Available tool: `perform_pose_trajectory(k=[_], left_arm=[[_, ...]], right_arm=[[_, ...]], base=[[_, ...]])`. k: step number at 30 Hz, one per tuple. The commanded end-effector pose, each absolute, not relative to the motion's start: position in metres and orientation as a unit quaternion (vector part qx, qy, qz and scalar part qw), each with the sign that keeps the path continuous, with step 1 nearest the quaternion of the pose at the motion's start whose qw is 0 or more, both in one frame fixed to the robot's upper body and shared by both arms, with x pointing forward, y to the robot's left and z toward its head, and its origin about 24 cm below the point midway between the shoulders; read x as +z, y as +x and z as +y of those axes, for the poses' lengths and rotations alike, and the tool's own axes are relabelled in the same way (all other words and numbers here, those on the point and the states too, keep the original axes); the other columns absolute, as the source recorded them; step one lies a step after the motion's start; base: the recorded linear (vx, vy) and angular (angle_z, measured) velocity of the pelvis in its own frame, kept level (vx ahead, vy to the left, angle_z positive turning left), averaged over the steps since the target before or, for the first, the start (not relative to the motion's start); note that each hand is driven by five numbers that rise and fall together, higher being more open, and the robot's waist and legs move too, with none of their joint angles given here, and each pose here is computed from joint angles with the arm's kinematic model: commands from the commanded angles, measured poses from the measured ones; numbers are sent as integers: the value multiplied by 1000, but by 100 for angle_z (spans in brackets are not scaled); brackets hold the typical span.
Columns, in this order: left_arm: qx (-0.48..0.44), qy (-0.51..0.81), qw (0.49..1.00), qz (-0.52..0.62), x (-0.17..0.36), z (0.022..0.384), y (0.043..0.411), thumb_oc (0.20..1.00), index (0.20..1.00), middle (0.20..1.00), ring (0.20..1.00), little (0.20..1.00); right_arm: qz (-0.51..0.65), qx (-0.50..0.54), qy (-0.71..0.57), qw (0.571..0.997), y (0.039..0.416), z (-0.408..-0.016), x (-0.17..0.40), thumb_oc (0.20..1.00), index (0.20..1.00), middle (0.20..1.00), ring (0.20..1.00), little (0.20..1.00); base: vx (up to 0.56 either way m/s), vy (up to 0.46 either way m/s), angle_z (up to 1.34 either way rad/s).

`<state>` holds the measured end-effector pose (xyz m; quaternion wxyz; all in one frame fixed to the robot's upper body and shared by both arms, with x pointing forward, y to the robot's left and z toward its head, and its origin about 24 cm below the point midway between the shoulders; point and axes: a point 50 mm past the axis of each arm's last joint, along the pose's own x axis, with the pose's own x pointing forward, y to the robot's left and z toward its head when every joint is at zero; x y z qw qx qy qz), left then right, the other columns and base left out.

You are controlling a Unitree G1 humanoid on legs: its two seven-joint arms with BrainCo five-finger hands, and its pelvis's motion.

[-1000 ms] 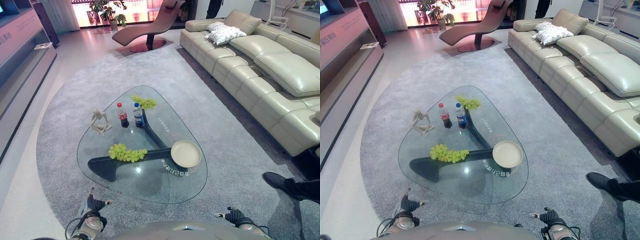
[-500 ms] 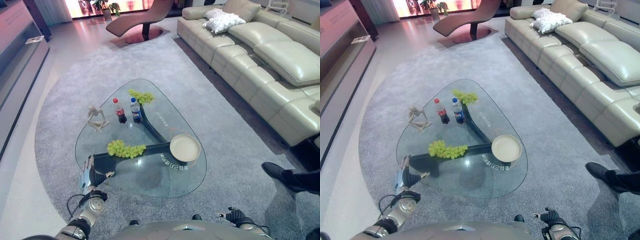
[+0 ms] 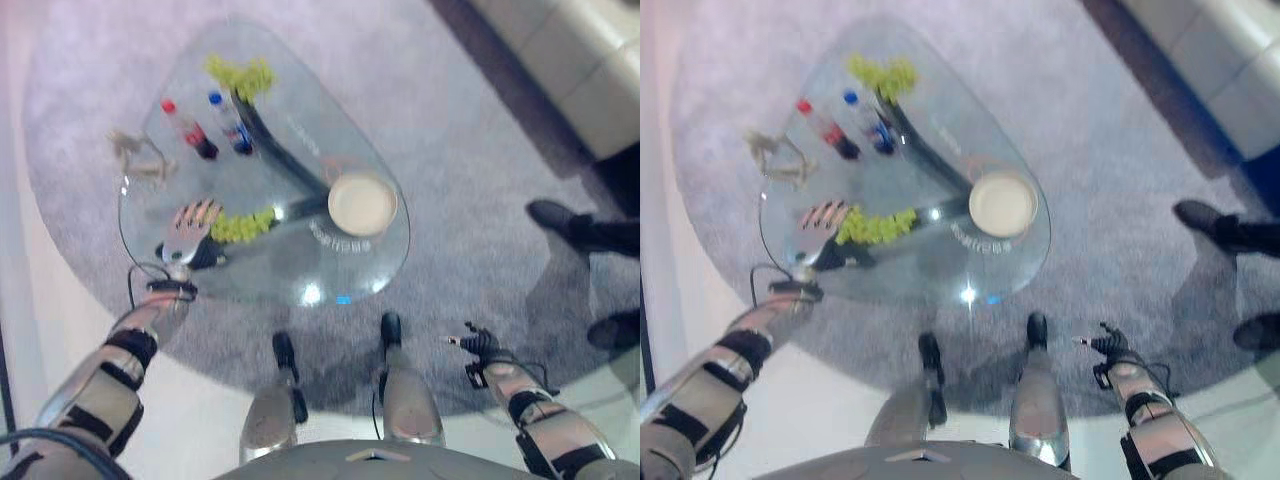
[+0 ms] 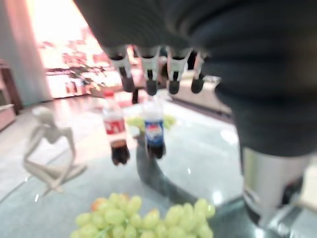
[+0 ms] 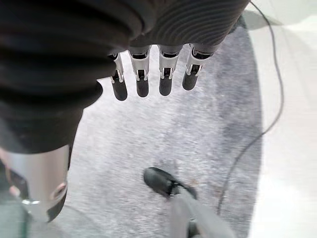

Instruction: Pick up fruits into the plate

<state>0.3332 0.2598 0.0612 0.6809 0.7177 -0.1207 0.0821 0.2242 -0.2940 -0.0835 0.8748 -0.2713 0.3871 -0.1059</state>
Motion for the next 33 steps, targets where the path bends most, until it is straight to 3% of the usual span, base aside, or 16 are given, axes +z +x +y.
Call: perform_pose_trajectory(k=[1, 9, 22, 33], left_arm=[[133, 746, 644, -105, 103, 293, 346, 1000, 1000, 1000, 1000, 1000], [148, 758, 632, -59, 149, 298, 370, 1000, 1000, 1000, 1000, 1000], [200, 779, 592, 59, 160, 320, 375, 1000, 1000, 1000, 1000, 1000], [263, 777, 570, 55, 182, 330, 373, 1000, 1000, 1000, 1000, 1000]], right_arm=[[368, -120, -282, 878, 232, -304, -72, 1000, 1000, 1000, 1000, 1000], [325, -110, -282, 896, 257, -297, -54, 1000, 1000, 1000, 1000, 1000], [299, -111, -266, 910, 261, -286, -51, 1000, 1000, 1000, 1000, 1000], [268, -124, -276, 914, 265, -294, -40, 1000, 1000, 1000, 1000, 1000]], base=[[-67, -6, 3], [-44, -9, 3], [-7, -8, 1], [3, 2, 3]])
